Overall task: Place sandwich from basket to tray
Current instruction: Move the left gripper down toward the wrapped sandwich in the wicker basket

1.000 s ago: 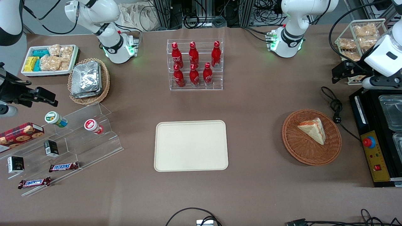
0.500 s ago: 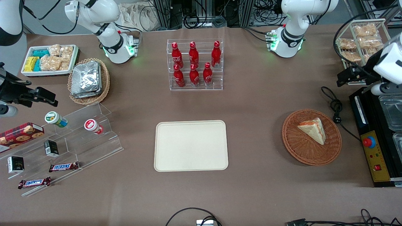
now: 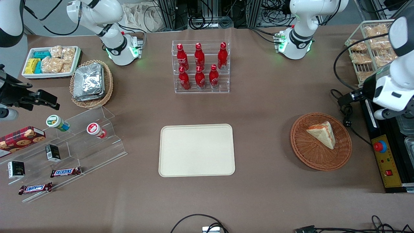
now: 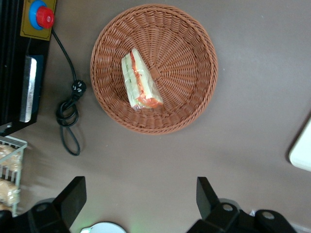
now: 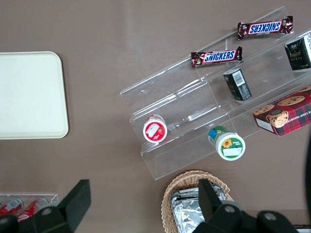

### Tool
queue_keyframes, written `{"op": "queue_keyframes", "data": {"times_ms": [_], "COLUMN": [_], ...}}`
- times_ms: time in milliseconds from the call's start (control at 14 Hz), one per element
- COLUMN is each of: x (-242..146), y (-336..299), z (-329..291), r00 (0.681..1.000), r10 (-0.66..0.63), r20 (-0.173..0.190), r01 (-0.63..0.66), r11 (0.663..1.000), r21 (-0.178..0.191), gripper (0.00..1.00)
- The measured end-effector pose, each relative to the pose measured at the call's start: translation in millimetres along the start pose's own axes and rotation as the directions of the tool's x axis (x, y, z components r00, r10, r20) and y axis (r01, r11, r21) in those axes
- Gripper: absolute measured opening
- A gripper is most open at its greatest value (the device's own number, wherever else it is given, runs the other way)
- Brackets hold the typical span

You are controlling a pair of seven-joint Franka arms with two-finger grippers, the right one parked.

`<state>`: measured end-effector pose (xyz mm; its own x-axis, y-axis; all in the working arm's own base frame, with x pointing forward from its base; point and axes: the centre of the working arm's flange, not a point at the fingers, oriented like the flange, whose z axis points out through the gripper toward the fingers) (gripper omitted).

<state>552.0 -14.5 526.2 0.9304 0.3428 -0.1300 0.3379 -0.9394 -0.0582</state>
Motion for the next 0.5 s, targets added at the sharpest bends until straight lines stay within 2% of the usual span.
{"op": "queue_keyframes", "data": {"times_ms": [500], "x": [6.9], "y": [-21.1], "z": [77.0], "r00": [0.988], "r10": [-0.136], "r20": [-0.068], "r01": [0.133], "r11": [0.990], "r21": [-0.036], "gripper": [1.00]}}
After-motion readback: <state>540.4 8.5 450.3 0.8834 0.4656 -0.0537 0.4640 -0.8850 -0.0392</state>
